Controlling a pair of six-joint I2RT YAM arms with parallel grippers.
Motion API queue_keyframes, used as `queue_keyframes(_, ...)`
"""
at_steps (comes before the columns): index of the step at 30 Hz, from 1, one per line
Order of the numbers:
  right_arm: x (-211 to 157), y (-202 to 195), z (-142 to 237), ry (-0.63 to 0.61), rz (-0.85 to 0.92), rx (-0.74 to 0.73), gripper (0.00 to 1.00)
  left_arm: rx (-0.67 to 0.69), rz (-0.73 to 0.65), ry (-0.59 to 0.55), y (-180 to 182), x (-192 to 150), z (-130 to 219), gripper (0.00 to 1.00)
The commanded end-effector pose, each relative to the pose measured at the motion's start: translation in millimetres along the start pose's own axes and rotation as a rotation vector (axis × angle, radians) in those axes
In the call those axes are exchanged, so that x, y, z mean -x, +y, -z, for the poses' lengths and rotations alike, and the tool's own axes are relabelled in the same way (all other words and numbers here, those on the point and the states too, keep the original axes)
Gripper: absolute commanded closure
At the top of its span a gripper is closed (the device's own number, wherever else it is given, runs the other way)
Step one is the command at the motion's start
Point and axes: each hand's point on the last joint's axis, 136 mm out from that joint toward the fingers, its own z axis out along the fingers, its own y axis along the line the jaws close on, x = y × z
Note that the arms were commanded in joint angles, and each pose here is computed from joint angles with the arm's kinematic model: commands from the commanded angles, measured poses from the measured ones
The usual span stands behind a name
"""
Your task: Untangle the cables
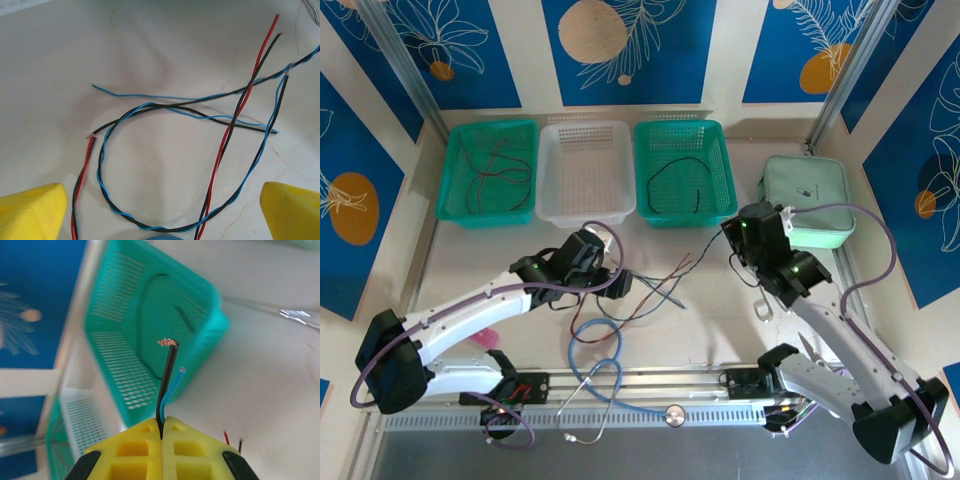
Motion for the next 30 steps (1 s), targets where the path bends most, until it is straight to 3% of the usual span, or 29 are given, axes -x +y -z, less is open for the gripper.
queue_keyframes(1,25,54,22,-0.108,0.147,0.217,1.00,-0.001,0.014,-0.031,-4,7,3,0.02)
queue_keyframes(14,50,177,112,-0.208,0.448,0.641,1.00,0.009,0.042,-0.050,-4,15,6,0.03)
queue_keyframes(18,33,184,116,-0.156,0.541,0.713,1.00,0.014,0.011,-0.065,-6,25,23,0.05)
queue_keyframes(22,-5,177,113,-0.028,0.704,0.797,1.00,0.056,-0.023,-0.120,1,43,62,0.05)
queue_keyframes(26,-43,161,102,0.119,0.806,0.843,1.00,-0.046,-0.062,-0.169,-20,60,91,0.05)
queue_keyframes(30,-69,150,101,0.154,0.864,0.912,1.00,-0.159,-0.064,-0.216,-43,78,111,0.06)
